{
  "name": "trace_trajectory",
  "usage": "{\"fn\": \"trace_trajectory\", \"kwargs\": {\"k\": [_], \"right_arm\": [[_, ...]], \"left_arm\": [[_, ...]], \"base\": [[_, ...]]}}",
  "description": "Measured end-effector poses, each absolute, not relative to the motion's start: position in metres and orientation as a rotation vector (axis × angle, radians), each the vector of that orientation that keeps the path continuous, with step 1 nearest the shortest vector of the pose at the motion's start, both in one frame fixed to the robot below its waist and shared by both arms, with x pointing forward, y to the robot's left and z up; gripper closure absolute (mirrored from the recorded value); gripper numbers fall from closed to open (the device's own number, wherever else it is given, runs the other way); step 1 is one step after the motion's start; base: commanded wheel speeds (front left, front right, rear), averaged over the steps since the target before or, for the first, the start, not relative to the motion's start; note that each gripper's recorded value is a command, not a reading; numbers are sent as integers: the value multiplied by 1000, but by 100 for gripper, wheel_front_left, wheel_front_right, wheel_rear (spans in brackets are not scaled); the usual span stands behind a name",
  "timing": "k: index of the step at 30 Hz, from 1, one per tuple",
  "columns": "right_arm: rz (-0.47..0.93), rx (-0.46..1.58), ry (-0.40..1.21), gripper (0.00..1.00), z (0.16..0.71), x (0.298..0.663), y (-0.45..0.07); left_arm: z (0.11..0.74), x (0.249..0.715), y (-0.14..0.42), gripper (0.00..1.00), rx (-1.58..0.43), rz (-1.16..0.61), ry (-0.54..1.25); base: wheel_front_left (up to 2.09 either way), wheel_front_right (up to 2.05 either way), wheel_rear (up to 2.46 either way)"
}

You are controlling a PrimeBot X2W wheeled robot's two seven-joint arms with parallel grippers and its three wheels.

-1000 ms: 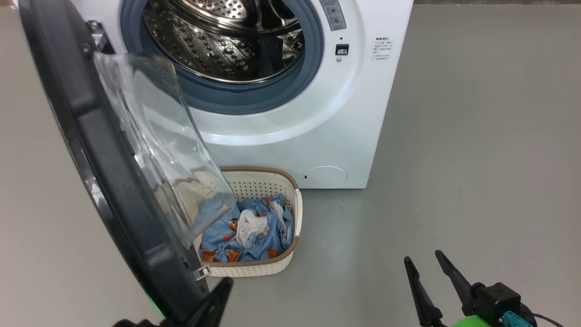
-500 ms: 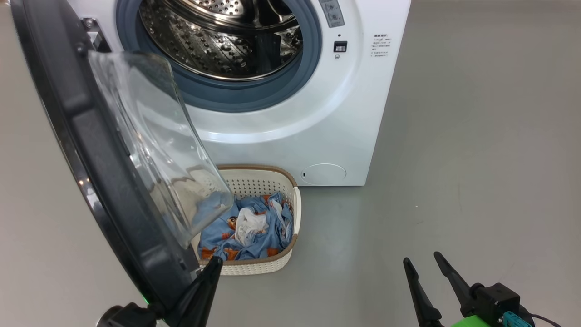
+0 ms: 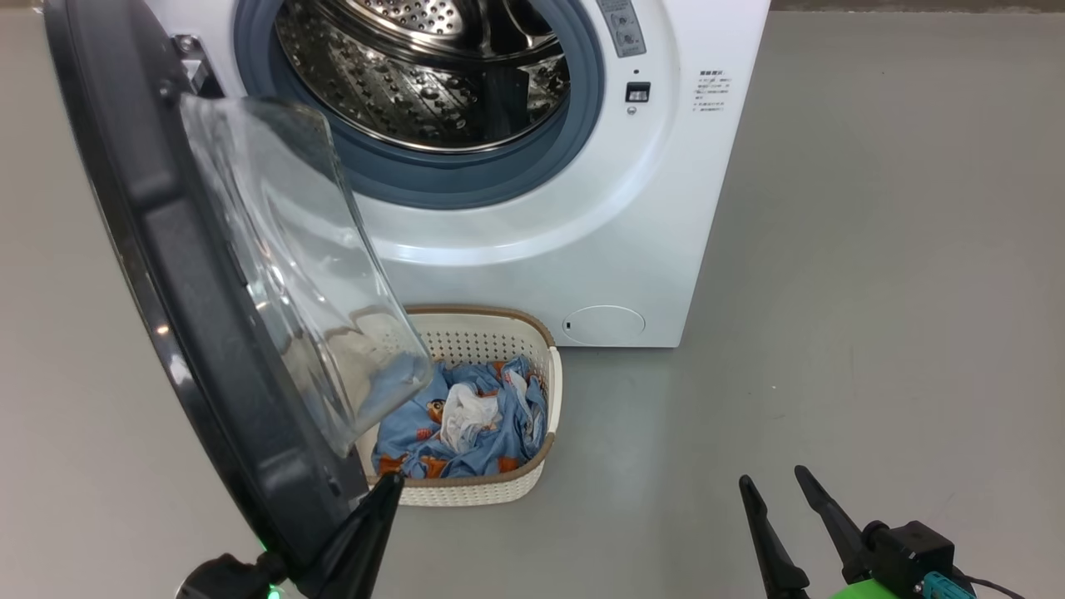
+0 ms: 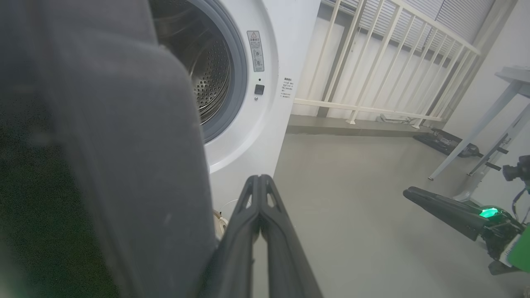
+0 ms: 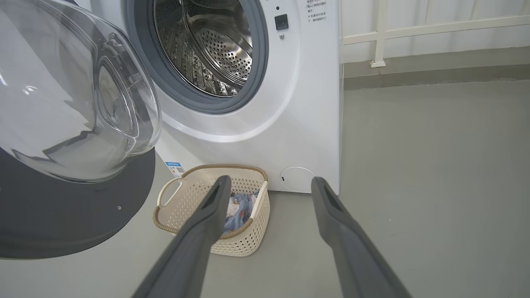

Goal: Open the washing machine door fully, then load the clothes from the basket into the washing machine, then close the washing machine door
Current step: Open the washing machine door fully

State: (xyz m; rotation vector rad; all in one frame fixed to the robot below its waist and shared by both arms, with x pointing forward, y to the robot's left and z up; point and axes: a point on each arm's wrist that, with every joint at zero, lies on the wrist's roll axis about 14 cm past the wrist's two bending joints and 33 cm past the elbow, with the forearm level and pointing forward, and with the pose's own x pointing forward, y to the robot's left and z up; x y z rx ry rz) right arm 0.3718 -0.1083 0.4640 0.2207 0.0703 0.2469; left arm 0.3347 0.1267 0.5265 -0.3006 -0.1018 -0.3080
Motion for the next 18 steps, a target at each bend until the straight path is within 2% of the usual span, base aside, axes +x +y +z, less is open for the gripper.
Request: {"fn": "trace_trajectory", "kwargs": {"k": [18], "right_arm": [[299, 234, 102, 0, 455, 379, -89]], "left_arm": [[521, 324, 171, 100, -264, -156, -105]], "base": [[0, 0, 0]]}}
